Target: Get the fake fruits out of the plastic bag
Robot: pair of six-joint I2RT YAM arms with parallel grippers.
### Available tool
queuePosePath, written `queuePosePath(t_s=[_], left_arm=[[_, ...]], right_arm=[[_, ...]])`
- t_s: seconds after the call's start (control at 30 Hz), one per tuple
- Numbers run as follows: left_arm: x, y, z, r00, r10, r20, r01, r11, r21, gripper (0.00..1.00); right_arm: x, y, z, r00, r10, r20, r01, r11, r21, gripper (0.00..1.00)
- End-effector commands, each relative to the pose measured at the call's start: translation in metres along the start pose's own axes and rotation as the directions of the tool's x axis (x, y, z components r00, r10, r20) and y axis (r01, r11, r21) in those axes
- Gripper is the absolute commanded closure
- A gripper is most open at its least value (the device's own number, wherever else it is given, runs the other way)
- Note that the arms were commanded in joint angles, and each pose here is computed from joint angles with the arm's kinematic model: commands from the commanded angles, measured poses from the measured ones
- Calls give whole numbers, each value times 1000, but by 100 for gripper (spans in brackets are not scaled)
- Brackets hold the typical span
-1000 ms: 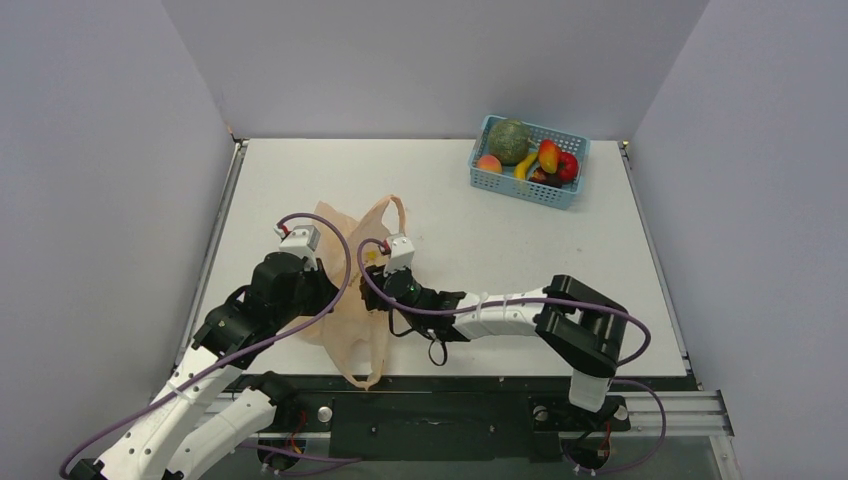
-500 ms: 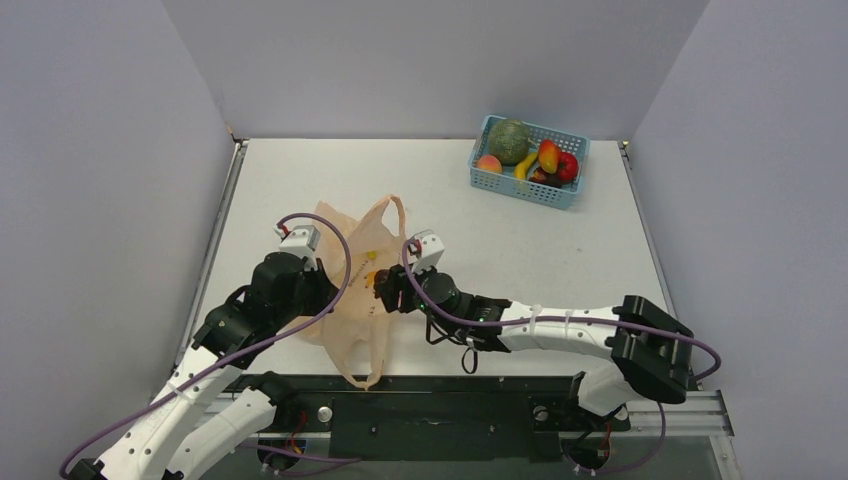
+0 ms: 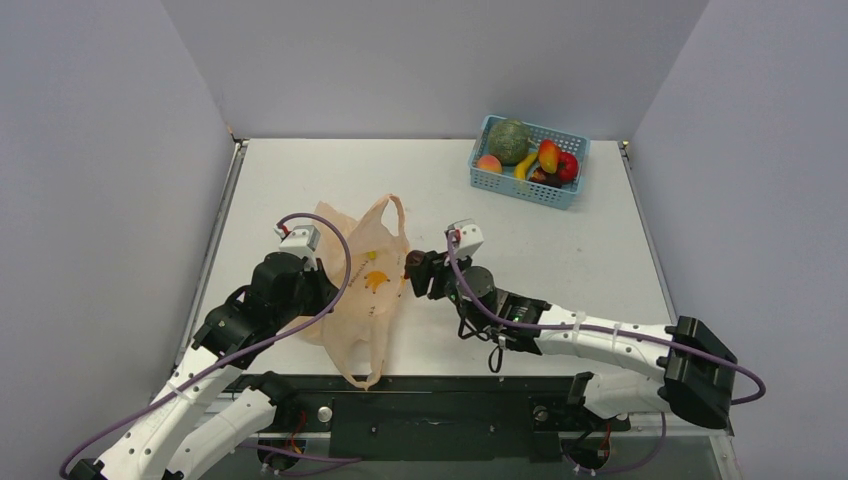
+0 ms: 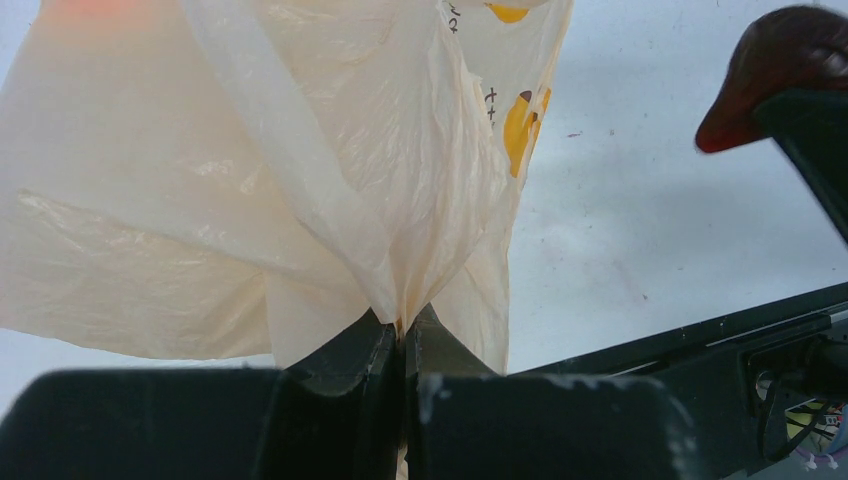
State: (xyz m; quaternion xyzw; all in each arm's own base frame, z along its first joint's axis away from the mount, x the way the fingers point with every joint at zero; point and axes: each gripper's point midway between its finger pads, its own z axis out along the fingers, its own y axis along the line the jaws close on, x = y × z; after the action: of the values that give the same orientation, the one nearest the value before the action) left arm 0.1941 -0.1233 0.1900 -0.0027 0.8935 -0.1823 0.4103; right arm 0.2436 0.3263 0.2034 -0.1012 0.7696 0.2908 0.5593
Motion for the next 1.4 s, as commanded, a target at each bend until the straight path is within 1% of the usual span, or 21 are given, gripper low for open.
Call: queuePosePath(t_s=[0.0,0.13,0.3,0.6,0.83,0.97,1.2,1.37], left_arm=[[-12,-5,-3,999,-7,38,6,1000,11,100],[-11,-5,-2,1000,-6,31,6,1000,7,100],[-10,-4,-1,1000,-4,28,4,1000,0,100],[-10,-3,-1,1000,-8,27,8,1000,-7,100],[-10,-3,-1,1000,-5,27,5,1000,-3,100],[-10,-4,-1,1000,-5,28,5,1000,0,100],[-10,-5,-1,1000,1,22,-1,1000,6,100],[-11,-6,-1,1000,1,26,-1,1000,9,100]], right_arm=[[-31,-38,-8,995,33,90,-43,994,102,100],[-45,-76,-11,989,55,140,-80,979,185,100],[-65,-131,-9,979,93,182,-146,941,306,100],[-91,-210,6,973,124,194,-201,868,454,100],[-104,-259,32,968,172,182,-242,832,500,100],[-113,-289,40,966,185,182,-255,806,534,100],[-132,-320,50,957,203,209,-287,779,558,100],[-135,-340,63,953,219,208,-300,766,569,100]])
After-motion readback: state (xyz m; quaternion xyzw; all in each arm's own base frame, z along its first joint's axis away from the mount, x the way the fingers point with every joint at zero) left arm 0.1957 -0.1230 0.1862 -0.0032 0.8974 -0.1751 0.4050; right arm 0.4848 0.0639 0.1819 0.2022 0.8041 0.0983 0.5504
